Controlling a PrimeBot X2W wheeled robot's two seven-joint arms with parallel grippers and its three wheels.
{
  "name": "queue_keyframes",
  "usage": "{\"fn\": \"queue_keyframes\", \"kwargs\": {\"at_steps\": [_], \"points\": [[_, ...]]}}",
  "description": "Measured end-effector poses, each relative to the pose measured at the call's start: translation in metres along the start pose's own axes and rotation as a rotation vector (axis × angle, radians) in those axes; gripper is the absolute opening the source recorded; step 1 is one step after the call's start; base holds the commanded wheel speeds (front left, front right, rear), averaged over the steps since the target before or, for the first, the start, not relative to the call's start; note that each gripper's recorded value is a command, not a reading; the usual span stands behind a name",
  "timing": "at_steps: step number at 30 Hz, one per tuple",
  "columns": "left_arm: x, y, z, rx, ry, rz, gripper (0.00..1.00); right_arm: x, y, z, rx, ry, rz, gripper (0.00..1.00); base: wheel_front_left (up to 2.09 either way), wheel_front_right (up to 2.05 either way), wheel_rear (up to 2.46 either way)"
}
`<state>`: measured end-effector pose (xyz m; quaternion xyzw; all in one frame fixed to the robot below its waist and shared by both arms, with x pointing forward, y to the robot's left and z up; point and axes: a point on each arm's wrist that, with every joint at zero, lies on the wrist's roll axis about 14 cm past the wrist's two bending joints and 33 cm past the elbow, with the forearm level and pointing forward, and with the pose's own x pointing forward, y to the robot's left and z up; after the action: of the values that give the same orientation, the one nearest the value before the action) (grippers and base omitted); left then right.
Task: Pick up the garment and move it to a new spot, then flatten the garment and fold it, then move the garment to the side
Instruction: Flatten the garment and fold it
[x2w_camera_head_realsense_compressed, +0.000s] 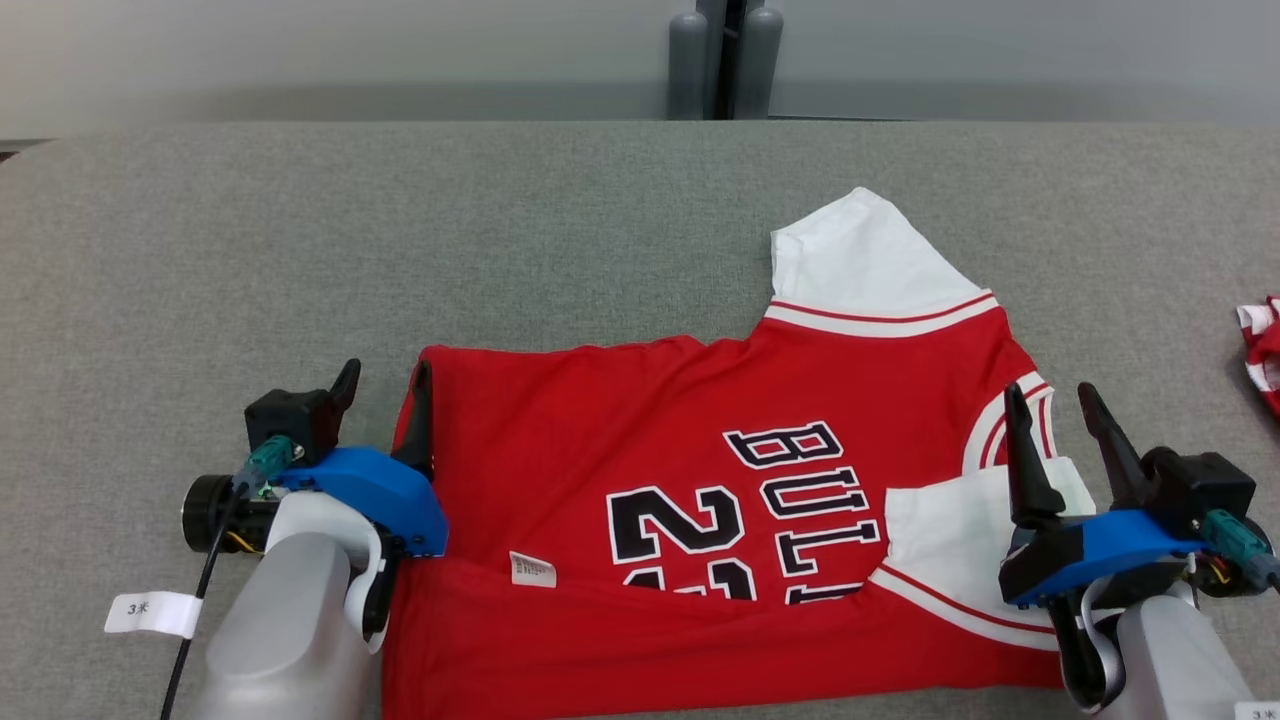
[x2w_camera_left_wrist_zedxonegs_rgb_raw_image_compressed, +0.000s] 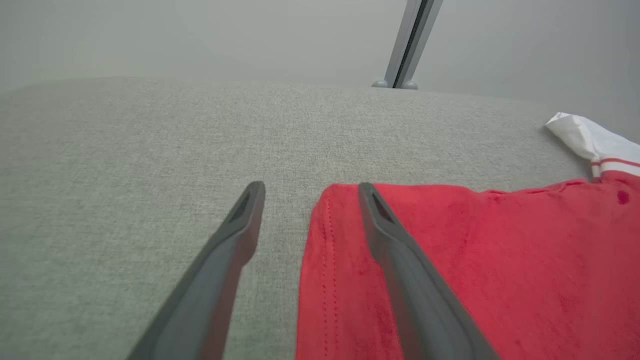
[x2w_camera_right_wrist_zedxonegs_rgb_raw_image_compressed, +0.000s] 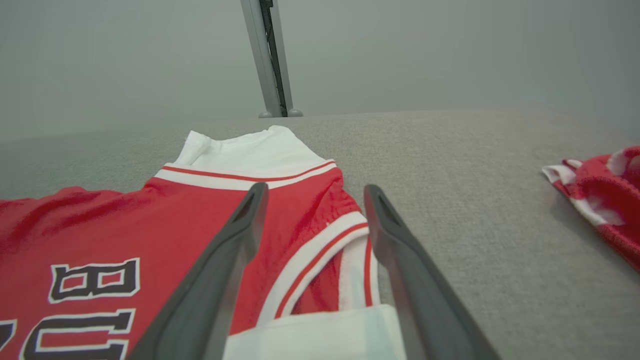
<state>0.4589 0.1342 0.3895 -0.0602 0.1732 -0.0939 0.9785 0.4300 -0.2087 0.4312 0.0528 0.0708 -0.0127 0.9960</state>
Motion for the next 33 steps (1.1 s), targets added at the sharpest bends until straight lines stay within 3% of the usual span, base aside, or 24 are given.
{"fn": "queue_keyframes", "kwargs": {"at_steps": [13,14,15,21,25,33], "points": [[0.023,-0.003,-0.039,0.068,0.169,-0.039,1.00,0.035,0.002,0.000,-0.069,0.017,0.046,1.00,0.00,0.00,0.00],[0.023,-0.004,-0.041,0.072,0.176,-0.044,0.62,0.038,0.003,0.000,-0.078,0.020,0.053,1.00,0.00,0.00,0.00],[0.023,-0.006,-0.043,0.078,0.185,-0.049,0.00,0.041,0.005,0.000,-0.087,0.023,0.061,1.00,0.00,0.00,0.00],[0.024,-0.007,-0.044,0.082,0.211,-0.059,0.00,0.080,0.007,0.018,-0.178,0.055,0.097,1.00,0.00,0.00,0.00],[0.023,0.013,-0.034,0.071,0.176,0.002,0.00,0.106,0.011,0.022,-0.230,0.114,0.111,1.00,0.00,0.00,0.00],[0.018,0.030,-0.011,0.050,0.068,0.056,0.00,0.150,0.027,0.002,-0.291,0.304,0.136,1.00,0.00,0.00,0.00]]}}
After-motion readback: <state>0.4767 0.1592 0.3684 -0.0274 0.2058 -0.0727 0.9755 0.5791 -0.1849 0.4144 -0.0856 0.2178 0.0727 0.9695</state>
